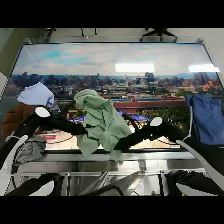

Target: Fold the shirts.

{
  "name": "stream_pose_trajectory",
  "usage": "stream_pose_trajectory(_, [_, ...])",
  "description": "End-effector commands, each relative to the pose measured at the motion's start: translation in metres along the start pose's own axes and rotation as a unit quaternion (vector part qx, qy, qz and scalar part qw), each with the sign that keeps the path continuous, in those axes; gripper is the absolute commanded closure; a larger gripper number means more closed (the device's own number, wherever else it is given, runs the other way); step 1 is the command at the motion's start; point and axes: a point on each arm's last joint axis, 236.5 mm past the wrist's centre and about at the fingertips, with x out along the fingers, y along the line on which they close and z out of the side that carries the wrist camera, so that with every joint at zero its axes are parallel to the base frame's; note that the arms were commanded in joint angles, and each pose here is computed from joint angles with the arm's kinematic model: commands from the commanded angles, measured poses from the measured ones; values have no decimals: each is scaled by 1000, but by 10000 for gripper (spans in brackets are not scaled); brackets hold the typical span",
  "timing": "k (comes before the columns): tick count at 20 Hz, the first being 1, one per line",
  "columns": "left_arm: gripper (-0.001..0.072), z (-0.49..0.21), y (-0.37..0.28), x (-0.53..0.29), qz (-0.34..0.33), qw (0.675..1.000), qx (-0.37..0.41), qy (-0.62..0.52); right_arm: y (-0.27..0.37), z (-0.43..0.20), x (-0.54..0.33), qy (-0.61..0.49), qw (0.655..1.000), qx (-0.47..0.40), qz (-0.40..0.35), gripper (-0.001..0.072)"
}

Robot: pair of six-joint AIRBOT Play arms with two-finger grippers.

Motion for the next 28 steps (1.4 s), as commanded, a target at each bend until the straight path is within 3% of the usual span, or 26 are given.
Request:
stream_pose_trajectory(1, [694, 48, -84, -100, -44, 987, 90, -128, 94, 51, -77, -68, 990, -96, 77, 693])
stream_pose_trajectory(4, [694, 73, -177, -237, -43, 926, 196, -318, 197, 93, -200, -228, 938, -260, 12, 693])
stream_pose_trajectory(8, [694, 45, -266, -370, 67, 821, 294, -485, 329, 68, -328, -421, 790, -422, -144, 693])
stream_pose_trajectory(11, [694, 22, -311, -425, 163, 741, 334, -559, 377, 39, -373, -492, 679, -466, -282, 693])
stream_pose_trajectory(13, [694, 20, -320, -444, 197, 719, 337, -575, 382, 31, -390, -511, 637, -459, -350, 693])
stream_pose_trajectory(14, [694, 25, -316, -449, 198, 723, 329, -574, 374, 31, -398, -517, 634, -440, -371, 693])
stream_pose_trajectory(16, [694, 44, -289, -452, 179, 751, 302, -560, 346, 42, -415, -523, 652, -394, -383, 693])
stream_pose_trajectory(18, [694, 71, -245, -441, 133, 794, 262, -533, 313, 64, -423, -520, 693, -368, -337, 693])
stream_pose_trajectory(22, [694, 146, -154, -326, 7, 890, 225, -398, 191, 135, -385, -450, 815, -297, -211, 693])
stream_pose_trajectory(25, [694, 214, -55, -211, 28, 933, 161, -321, 59, 189, -320, -380, 880, -195, -208, 693])
stream_pose_trajectory(28, [694, 251, 38, -102, 45, 964, 105, -239, -77, 215, -259, -331, 913, -76, -226, 693])
